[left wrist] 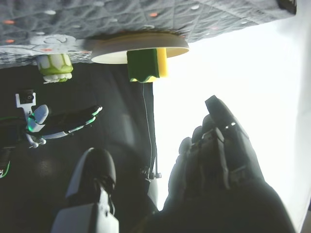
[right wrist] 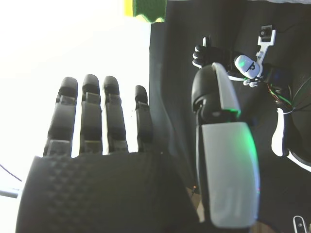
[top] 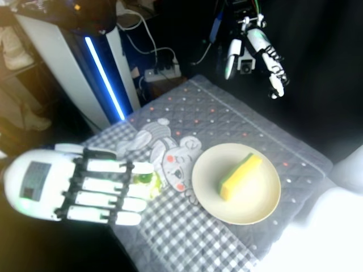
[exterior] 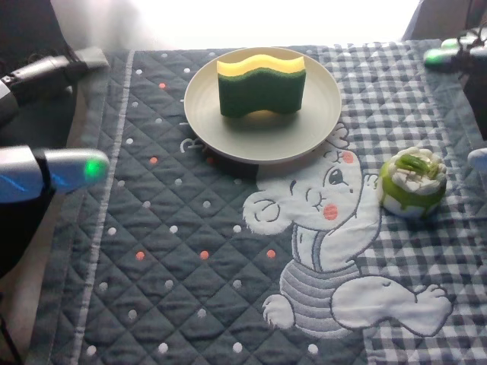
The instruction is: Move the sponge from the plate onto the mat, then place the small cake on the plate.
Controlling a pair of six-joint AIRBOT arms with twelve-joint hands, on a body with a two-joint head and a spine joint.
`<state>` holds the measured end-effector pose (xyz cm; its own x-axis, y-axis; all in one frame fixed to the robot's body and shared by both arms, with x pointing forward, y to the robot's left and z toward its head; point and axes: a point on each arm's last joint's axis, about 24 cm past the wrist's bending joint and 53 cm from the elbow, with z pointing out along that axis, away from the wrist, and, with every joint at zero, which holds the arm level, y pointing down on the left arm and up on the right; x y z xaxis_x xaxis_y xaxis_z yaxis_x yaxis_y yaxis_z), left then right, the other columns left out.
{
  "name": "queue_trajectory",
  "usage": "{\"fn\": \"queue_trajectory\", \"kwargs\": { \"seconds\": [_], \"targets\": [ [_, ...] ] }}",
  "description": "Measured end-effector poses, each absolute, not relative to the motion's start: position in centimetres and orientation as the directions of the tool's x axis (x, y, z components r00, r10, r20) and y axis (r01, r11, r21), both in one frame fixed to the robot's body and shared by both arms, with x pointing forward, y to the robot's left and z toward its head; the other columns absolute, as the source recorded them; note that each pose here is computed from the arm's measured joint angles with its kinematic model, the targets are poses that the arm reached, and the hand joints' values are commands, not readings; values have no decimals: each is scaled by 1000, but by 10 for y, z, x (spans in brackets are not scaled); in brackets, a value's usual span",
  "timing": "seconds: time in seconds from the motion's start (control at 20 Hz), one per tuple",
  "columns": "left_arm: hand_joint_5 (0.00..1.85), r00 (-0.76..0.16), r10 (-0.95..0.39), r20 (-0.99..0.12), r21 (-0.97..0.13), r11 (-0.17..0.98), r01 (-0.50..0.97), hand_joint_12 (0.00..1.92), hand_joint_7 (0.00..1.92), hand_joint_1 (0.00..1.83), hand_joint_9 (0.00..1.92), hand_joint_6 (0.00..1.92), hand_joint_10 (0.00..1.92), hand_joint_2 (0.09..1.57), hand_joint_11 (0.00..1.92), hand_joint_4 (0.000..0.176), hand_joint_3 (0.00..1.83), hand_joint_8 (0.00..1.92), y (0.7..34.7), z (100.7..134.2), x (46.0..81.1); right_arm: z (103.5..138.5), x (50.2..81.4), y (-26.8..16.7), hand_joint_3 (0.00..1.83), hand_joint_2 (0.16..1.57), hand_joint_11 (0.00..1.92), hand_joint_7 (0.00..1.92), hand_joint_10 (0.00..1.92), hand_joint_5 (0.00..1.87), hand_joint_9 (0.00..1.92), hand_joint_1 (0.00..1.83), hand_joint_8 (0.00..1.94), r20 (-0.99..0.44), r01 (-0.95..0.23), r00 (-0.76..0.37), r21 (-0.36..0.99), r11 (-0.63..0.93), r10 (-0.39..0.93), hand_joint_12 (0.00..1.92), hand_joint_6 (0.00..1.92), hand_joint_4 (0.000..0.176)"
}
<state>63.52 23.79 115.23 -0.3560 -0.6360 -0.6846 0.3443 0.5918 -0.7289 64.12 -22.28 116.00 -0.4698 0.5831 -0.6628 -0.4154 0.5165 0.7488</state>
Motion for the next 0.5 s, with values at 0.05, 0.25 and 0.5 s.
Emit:
{"fn": "queue_trajectory", "kwargs": {
  "seconds": [0.05,0.25,0.5],
  "targets": [
    [395,-356,-635,-686,-728,590,349,462,257,705,165,1,6,1073,0,33,1,1,236,1152,638,1160,641,-223,2,1170,234,289,2,401,297,632,2,-664,-415,-471,748,517,581,199,3,94],
    [341,-339,-650,-680,-728,549,410,292,216,729,117,0,1,976,0,33,0,1,211,1170,665,1159,641,-222,0,1164,248,276,1,373,290,633,0,-665,-416,-473,747,519,579,186,0,96],
    [275,-346,-597,-724,-680,531,506,478,187,734,148,3,6,917,0,80,0,3,143,1195,716,1158,639,-220,0,1151,283,261,4,346,281,667,2,-670,-423,-478,742,520,568,120,3,76]
  ]
}}
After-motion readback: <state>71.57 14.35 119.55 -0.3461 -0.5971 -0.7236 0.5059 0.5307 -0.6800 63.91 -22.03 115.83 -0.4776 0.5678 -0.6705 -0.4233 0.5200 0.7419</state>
